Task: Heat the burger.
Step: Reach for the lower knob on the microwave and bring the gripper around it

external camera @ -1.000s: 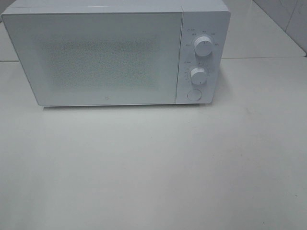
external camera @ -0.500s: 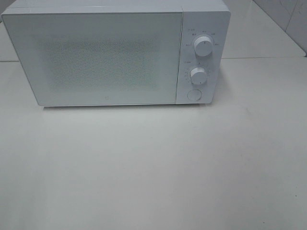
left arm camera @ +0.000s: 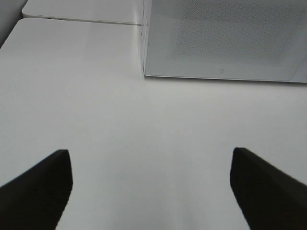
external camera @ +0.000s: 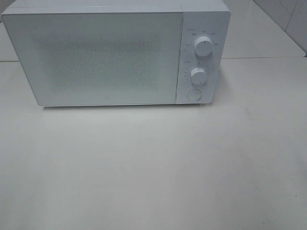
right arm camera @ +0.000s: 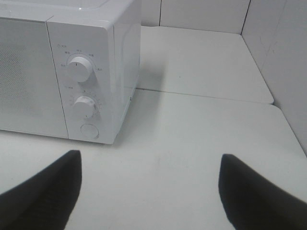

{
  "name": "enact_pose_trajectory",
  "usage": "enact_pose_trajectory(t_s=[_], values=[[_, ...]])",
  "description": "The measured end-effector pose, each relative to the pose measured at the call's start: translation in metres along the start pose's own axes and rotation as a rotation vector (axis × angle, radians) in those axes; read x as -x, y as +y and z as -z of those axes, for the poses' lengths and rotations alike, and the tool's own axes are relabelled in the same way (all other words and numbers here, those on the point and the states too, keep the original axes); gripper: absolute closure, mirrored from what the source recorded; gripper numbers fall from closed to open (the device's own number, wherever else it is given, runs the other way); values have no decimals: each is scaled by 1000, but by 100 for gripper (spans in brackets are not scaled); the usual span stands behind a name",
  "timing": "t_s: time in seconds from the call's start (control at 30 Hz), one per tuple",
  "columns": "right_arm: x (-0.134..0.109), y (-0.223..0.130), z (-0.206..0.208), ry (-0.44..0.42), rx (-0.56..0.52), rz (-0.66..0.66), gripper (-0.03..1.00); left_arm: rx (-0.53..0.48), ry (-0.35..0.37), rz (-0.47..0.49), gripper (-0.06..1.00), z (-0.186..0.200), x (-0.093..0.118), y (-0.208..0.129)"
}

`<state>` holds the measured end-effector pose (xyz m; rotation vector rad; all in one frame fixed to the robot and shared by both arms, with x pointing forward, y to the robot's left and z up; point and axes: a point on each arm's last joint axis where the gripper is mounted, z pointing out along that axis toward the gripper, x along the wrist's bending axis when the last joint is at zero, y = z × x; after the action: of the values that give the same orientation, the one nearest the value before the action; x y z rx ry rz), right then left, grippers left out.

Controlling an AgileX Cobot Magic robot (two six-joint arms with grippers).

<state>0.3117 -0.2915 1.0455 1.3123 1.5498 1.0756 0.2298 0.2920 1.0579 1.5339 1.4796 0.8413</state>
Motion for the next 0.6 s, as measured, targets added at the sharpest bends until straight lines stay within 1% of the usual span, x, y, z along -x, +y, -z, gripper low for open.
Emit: enact_pose_trajectory(t_s=[0.1, 0.33, 0.5, 0.6], values=[[-2, -1, -18, 11, 16, 4, 22, 0, 0, 0, 13, 0, 0, 0], [-4, 1, -40, 24, 9, -11, 22, 0, 0, 0, 13, 0, 0, 0], [-6, 6, -64, 41, 43, -90, 23, 0, 0, 0, 13, 0, 0, 0], [-7, 6, -73, 46, 39, -100, 23, 0, 0, 0, 13, 0, 0, 0]])
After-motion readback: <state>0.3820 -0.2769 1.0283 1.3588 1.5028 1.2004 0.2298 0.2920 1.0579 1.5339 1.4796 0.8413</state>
